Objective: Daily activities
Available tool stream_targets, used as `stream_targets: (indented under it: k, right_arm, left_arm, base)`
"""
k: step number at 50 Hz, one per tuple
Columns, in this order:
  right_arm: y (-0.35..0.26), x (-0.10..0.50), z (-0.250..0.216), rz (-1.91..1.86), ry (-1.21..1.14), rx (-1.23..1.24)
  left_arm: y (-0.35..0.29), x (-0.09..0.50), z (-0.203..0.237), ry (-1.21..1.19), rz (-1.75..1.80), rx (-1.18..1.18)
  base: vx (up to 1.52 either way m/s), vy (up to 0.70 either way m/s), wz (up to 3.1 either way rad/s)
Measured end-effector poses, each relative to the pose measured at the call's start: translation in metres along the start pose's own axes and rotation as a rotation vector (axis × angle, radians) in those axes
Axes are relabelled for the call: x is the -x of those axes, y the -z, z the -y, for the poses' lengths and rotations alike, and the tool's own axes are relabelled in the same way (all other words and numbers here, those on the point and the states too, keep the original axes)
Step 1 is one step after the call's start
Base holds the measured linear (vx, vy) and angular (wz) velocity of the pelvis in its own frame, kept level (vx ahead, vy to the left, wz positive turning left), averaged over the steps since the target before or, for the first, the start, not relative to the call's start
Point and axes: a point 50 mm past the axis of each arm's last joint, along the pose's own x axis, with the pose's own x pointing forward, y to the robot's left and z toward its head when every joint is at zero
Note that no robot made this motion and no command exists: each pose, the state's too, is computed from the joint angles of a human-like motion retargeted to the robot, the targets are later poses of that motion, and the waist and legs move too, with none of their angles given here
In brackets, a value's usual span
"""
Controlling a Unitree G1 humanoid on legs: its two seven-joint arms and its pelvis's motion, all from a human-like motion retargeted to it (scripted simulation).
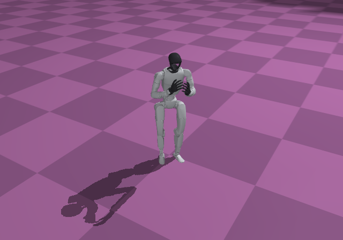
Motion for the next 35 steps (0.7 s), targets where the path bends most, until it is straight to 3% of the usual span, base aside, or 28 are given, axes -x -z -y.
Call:
stream_targets:
  k: [35]
  right_arm:
    - [-0.019,0.005,0.016,0.088,0.083,-0.093]
  left_arm:
    - [0.000,0.007,-0.001,-0.035,0.016,0.054]
  base:
    - [-0.01,0.00,0.02]
